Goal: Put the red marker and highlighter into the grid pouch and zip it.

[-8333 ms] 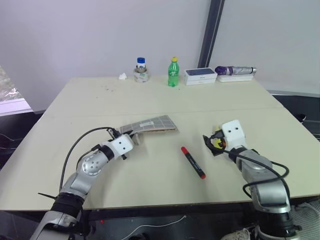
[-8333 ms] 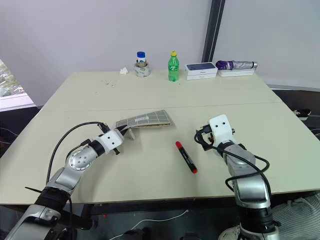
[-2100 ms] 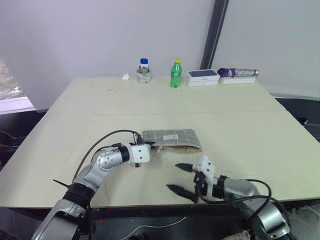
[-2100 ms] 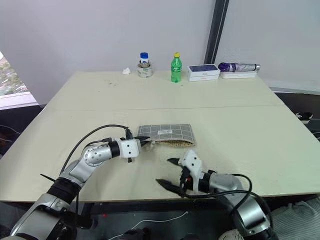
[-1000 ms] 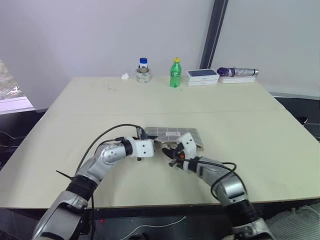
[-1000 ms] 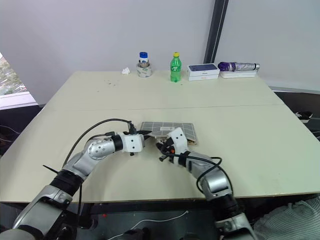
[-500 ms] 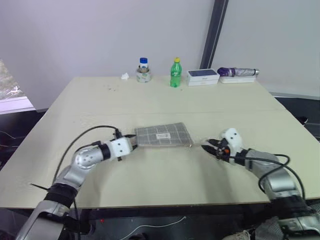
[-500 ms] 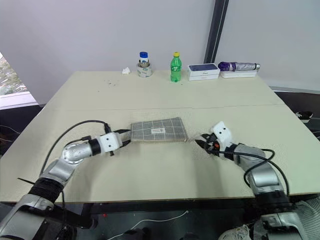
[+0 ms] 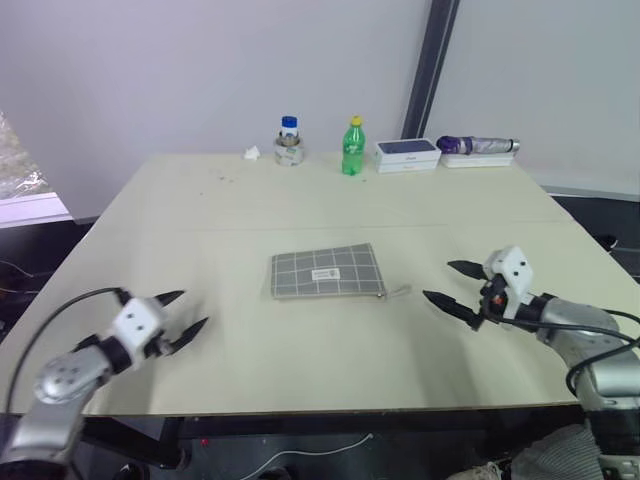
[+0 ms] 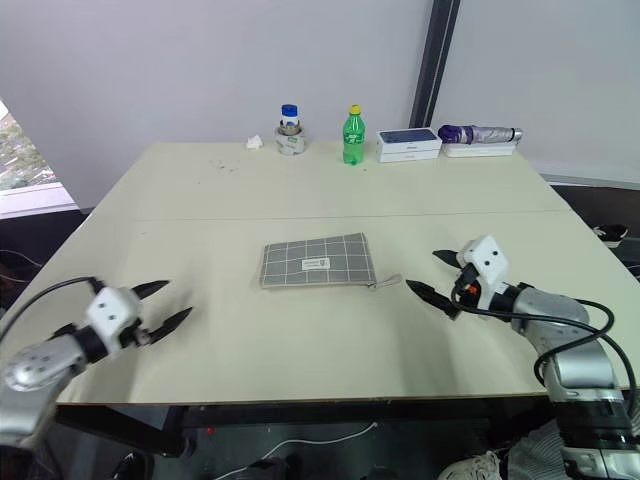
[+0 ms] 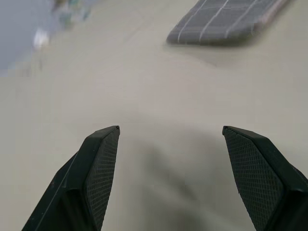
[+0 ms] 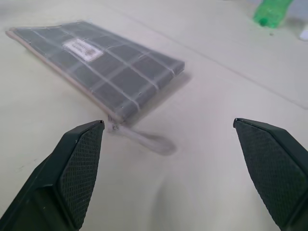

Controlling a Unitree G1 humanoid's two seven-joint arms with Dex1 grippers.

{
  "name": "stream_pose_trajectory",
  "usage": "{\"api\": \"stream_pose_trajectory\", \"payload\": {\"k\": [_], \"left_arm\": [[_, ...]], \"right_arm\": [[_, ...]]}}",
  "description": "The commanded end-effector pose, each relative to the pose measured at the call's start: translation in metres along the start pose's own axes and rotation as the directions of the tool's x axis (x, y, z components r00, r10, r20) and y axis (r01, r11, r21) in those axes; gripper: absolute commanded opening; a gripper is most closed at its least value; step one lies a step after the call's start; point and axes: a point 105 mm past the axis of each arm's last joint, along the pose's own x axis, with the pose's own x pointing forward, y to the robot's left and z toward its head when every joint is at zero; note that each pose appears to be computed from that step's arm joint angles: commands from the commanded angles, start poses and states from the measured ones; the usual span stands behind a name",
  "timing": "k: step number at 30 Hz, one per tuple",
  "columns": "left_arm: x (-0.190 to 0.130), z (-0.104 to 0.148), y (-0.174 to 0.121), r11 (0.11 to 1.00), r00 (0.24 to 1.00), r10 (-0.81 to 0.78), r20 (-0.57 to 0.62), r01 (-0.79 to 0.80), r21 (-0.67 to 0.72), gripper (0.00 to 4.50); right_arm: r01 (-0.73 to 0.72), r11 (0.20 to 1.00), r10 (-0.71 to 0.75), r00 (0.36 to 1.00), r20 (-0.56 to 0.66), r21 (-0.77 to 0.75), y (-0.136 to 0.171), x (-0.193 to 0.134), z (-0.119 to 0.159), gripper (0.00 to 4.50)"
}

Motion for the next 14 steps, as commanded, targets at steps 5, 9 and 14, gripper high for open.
{"api": "stream_pose_trajectory", "payload": {"k": [5,9,14], "left_arm": [[-0.031,0.014,0.036,0.984,0.988,0.154,0.024,-0.151,-0.097,3.6],[-0.035,0.012,0.036,0.982,0.986,0.168,0.02,-0.165,-0.095,3.6],[-0.033,0.012,0.034,0.986,0.988,0.15,0.027,-0.148,-0.074,3.6]], "right_arm": [[0.006,0.997,-0.009,0.999,-0.045,-0.081,-0.014,-0.007,0.002,4.47],[-0.034,0.996,0.03,0.999,-0.043,-0.088,0.0,0.0,0.001,4.47],[-0.055,0.996,0.052,0.998,-0.032,-0.076,0.015,0.005,-0.001,4.47]]}}
